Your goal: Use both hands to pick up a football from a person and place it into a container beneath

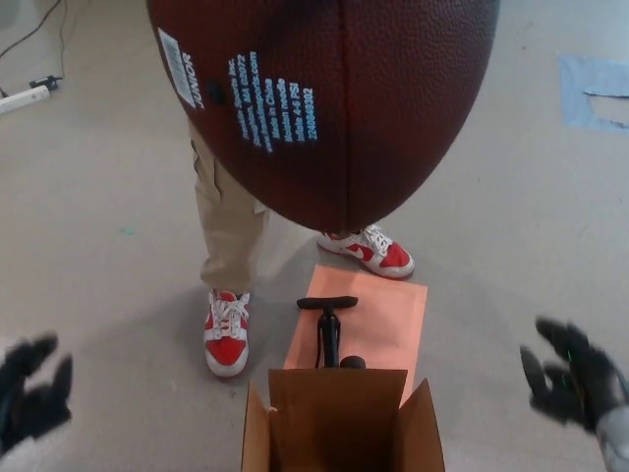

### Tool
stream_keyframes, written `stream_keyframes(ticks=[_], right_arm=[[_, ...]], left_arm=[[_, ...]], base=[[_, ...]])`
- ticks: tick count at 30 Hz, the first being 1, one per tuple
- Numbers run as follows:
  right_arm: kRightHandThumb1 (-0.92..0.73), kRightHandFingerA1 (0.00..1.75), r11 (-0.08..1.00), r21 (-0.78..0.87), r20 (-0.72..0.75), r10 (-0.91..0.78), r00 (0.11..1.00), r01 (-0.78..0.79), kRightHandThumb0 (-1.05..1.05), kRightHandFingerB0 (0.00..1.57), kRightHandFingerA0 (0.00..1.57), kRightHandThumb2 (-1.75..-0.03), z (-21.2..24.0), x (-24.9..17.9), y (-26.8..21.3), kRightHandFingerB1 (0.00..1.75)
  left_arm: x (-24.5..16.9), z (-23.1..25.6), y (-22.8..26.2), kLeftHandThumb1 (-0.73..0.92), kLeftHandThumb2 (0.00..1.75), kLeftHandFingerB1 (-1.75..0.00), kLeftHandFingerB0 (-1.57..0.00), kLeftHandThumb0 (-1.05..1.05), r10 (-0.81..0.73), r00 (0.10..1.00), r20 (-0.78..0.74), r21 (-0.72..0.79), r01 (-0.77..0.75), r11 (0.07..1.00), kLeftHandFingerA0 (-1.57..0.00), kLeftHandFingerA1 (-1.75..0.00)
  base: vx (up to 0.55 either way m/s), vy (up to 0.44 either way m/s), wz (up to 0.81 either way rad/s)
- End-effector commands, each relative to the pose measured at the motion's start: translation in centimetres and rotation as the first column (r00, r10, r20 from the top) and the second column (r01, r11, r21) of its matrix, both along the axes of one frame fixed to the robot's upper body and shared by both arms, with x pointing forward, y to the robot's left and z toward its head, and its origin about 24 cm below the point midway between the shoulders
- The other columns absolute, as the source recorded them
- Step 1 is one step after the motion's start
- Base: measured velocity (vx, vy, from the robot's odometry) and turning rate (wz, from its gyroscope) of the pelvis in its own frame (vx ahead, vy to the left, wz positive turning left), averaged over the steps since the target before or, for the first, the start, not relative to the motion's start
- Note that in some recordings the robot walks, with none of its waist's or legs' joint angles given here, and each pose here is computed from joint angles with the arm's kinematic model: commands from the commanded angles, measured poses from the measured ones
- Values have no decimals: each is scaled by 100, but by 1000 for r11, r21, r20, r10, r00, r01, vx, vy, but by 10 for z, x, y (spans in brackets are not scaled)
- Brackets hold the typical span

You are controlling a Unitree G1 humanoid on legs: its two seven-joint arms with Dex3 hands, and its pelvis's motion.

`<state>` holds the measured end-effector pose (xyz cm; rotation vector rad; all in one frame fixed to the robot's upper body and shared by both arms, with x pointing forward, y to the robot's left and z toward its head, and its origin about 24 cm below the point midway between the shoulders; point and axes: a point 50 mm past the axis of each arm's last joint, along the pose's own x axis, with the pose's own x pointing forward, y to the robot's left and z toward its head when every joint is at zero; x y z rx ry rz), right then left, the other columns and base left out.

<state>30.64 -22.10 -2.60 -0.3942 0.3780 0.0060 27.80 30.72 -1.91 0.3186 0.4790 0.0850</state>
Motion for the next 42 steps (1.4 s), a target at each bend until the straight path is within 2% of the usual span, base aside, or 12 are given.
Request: stream_keyframes(ticks=[1, 2, 3, 4, 5, 12, 23, 25, 29, 34, 37, 42], right_arm=[[-76, 28, 998, 59, 173, -25, 985, 14, -83, 6, 9, -88, 18, 7, -7, 22], [-92, 26, 996, 81, 209, -52, 976, 35, -80, 9, 12, -70, 22, 7, -9, 21], [-72, 41, 994, 98, 240, -68, 968, 46, -77, 3, 4, -112, 25, 7, -11, 28], [-72, 41, 993, 107, 257, -75, 964, 49, -77, 3, 4, -112, 27, 7, -11, 28], [-81, 28, 990, 135, 304, -91, 948, 52, -90, 7, 8, -116, 33, 7, -13, 15], [-81, 7, 965, 257, 559, -98, 823, -59, -94, 0, 0, -116, 75, -13, -9, 8], [-87, 16, 953, 186, 808, -10, 589, -238, -88, 0, 0, -118, 154, -44, 21, 10], [-87, 15, 950, 181, 828, -7, 560, -256, -89, 0, 0, -118, 163, -47, 25, 9], [-89, 16, 953, 190, 808, -16, 589, -236, -89, 0, 0, -119, 157, -52, 21, 9], [-90, 14, 950, 204, 813, -28, 582, -239, -88, 0, 0, -119, 161, -56, 17, 8], [-89, 12, 943, 209, 833, -33, 552, -259, -88, 0, 0, -118, 171, -60, 19, 8], [-86, 13, 939, 195, 858, -22, 514, -285, -91, 0, 0, -118, 184, -63, 24, 8]], left_arm=[[6, 20, 10, 82, 112, -14, -7, -89, -50, 989, 136, -68, 60, 996, -7, -20], [8, 24, 9, 81, 111, -14, -8, -90, -55, 985, 164, -86, 70, 994, -7, -22], [10, 27, 8, 81, 111, -10, -8, -93, -52, 981, 188, -98, 72, 993, -8, -22], [11, 29, 8, 81, 111, -10, -8, -93, -51, 978, 201, -104, 73, 992, -8, -22], [13, 35, 7, 73, 111, -17, 0, -81, -50, 967, 248, -125, 83, 989, 0, -24], [3, 75, -4, 76, 110, -13, 0, -89, -70, 854, 516, -178, 187, 966, 0, -12], [-33, 153, -47, 73, 110, -9, 0, -93, -194, 623, 758, -43, 345, 938, 0, -11], [-37, 162, -52, 75, 112, -8, 0, -93, -197, 588, 784, -29, 353, 935, 0, -9], [-42, 156, -45, 72, 111, -11, 0, -90, -170, 612, 772, -66, 343, 937, 0, -12], [-47, 165, -47, 76, 112, -9, 0, -93, -163, 579, 799, -63, 350, 935, 0, -8], [-48, 178, -50, 77, 111, -18, -9, -98, -178, 536, 825, -42, 372, 927, -9, -8], [-51, 190, -62, 76, 111, -22, -6, -95, -195, 495, 847, -35, 418, 908, -5, -8]], base=[[100, -4, 1], [99, -3, 1], [98, -3, 2], [97, -4, 1], [97, -5, 1], [96, -6, 1], [61, -6, 1], [0, 0, 0], [0, 0, 0], [0, 0, 0], [0, 0, 0], [0, 0, 0]])
